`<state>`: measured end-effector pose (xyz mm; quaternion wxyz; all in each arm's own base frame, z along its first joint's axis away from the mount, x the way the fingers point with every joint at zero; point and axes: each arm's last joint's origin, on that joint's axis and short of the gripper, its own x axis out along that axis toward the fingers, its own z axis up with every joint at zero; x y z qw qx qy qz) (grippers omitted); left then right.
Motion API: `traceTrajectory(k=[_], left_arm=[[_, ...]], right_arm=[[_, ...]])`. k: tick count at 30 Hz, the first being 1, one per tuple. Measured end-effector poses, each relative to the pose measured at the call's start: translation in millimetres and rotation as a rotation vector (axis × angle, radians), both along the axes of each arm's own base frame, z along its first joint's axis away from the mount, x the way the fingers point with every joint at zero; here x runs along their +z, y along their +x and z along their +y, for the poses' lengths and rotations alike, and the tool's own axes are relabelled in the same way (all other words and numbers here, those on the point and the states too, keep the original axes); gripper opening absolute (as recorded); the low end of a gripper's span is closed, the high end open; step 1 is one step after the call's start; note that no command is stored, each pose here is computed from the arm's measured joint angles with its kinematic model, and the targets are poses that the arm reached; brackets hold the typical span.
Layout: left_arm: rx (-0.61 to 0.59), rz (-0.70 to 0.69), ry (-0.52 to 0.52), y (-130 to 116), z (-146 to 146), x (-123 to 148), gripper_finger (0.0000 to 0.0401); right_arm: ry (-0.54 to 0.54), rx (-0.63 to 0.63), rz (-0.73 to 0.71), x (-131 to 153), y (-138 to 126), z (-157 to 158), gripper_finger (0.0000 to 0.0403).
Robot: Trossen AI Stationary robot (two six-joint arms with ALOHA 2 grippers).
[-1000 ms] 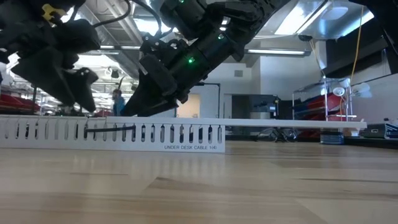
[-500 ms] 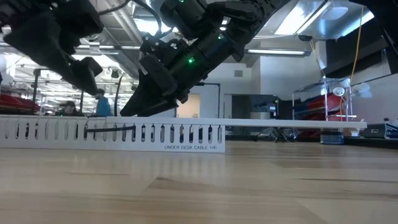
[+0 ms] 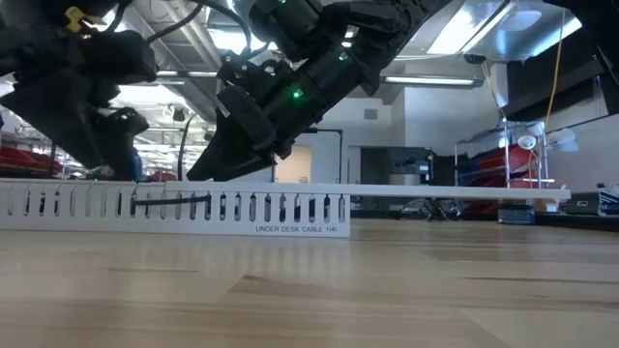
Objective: Ziptie cables
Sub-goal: Close the white cable duct with the lid
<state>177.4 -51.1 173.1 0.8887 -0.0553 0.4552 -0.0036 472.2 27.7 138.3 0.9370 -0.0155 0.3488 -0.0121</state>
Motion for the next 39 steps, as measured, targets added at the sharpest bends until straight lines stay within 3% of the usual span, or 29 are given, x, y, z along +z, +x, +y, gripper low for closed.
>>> traceTrajectory(k=[11,23,33,39], left_arm=[[0.001,-0.013,0.177,-1.4,6.6,7.7,0.0282],[0.008,-0.041,0.058,-8.9,14.7,-26.6,0.0282],[0.013,-0.165,0.064,-15.1,19.2,-47.5,0.0280],[0.004,-0.235,0.067,-15.3,20.6,-50.2,0.0249]], right_arm=[[0.000,0.000,0.000,0.0,0.0,-0.2,0.0335],[0.003,0.003,0.000,0.0,0.0,0.0,0.0335],[-0.004,-0.004,-0.001,0.0,0.0,-0.3,0.0335],[-0.024,-0.031,-0.005,0.3,0.0,-0.4,0.0335]])
